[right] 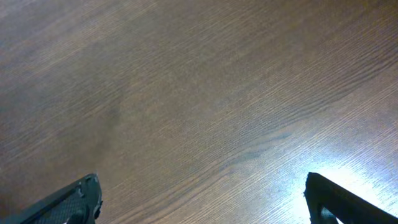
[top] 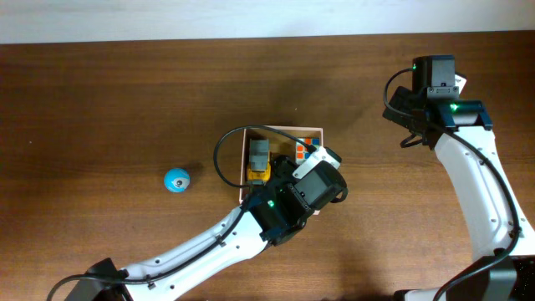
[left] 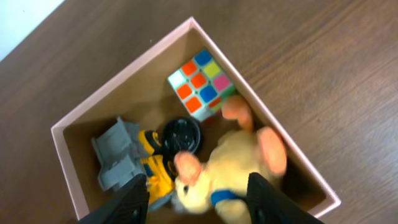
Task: Pack container
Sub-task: 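Carry the duck with the left gripper into the box and release, then move the left gripper to the blue ball and close on it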
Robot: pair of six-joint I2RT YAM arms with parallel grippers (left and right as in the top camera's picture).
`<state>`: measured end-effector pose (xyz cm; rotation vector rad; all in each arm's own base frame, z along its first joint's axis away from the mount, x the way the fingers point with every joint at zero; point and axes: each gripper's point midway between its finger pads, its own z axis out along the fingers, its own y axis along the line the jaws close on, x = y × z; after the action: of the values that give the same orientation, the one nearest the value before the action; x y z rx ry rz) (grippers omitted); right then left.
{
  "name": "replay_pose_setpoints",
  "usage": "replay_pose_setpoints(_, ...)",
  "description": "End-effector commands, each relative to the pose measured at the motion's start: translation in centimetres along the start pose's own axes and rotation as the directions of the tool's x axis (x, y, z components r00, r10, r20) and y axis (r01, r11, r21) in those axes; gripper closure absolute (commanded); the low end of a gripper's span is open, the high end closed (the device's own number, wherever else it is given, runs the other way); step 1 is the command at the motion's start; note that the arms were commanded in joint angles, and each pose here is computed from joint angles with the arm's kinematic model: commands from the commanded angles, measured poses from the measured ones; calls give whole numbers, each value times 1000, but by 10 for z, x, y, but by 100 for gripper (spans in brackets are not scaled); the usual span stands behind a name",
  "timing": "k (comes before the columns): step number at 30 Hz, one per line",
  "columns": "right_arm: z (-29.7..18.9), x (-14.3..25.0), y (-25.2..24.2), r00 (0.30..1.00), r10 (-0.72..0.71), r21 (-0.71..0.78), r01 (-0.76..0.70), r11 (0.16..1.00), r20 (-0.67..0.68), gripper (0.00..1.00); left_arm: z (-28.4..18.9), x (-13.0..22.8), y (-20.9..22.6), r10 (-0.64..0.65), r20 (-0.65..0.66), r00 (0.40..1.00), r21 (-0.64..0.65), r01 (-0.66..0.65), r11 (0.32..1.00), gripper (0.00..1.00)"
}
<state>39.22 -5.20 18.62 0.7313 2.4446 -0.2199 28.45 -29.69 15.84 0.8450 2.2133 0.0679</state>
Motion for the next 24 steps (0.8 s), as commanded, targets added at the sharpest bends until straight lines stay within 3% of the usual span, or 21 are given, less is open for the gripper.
replay_pose_setpoints(1,0,-3,-1,1000,16,2,-16,1000,4,1,-2,-15,1,-22,47,999,-10,23,1000,46)
replay_pose_setpoints(13,0,-3,-1,1000,16,2,-16,1000,4,1,-19,-34,78,-132,92,987,-207,148,967,35)
replay_pose_setpoints(18,0,-3,-1,1000,16,2,-16,1000,4,1,-33,1,146,-360,46,932,-305,357,883,24)
replay_pose_setpoints(24,0,-3,-1,1000,16,2,-16,1000,4,1,-31,60,195,-513,-117,850,-346,450,823,18)
